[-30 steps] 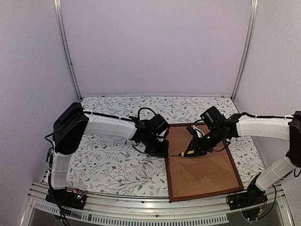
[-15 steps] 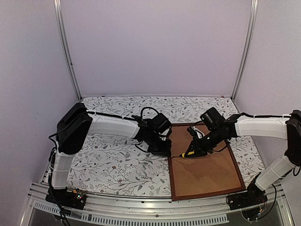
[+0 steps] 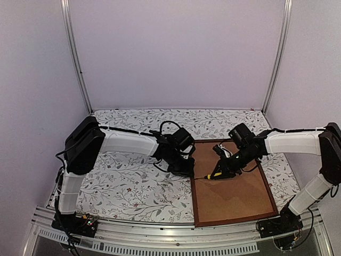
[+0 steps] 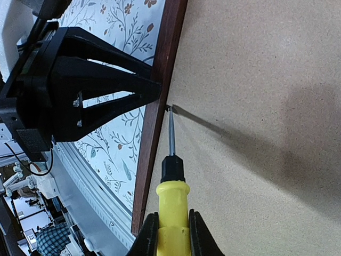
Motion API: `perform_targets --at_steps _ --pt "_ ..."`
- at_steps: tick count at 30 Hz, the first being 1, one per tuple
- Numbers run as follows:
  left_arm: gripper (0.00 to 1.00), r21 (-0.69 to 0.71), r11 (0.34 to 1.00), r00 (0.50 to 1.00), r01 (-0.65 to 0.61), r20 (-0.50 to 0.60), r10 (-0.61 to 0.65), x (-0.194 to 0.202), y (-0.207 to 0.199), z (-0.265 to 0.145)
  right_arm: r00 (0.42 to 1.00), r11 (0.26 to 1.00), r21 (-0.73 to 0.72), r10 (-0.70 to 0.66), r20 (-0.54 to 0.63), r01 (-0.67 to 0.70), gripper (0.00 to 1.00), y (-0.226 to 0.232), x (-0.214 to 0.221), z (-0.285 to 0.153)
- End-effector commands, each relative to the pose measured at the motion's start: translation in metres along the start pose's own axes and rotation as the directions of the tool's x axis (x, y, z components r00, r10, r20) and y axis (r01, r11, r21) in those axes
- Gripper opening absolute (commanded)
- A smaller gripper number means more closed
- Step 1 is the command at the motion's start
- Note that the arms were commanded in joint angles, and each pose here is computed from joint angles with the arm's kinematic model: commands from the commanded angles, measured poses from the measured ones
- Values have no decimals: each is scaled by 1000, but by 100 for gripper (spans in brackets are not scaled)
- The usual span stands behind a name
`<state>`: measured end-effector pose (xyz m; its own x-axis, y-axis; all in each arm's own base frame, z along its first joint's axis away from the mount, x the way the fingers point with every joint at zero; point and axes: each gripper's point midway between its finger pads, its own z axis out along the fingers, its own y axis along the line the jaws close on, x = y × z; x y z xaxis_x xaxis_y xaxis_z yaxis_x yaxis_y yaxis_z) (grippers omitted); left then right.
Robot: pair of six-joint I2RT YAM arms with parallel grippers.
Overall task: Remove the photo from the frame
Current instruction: Move the photo frame to the center of the board, then hold the photo frame at the center of the board.
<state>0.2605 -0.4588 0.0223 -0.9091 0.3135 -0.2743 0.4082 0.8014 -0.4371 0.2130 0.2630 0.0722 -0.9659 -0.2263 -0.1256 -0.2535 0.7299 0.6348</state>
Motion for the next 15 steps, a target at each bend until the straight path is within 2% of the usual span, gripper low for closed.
perform_targets --at_steps 1,8,15 --pt "22 -7 1000 1000 -9 -14 9 0 3 0 999 1000 -11 -9 -35 9 0 -4 5 7" --pt "27 34 999 999 3 34 -4 -10 -10 -24 999 1000 -4 -2 -44 2 0 -7 5 10" --pt "27 81 996 999 26 46 -29 -7 -16 -36 999 1000 -1 -1 -49 0 0 -9 7 12"
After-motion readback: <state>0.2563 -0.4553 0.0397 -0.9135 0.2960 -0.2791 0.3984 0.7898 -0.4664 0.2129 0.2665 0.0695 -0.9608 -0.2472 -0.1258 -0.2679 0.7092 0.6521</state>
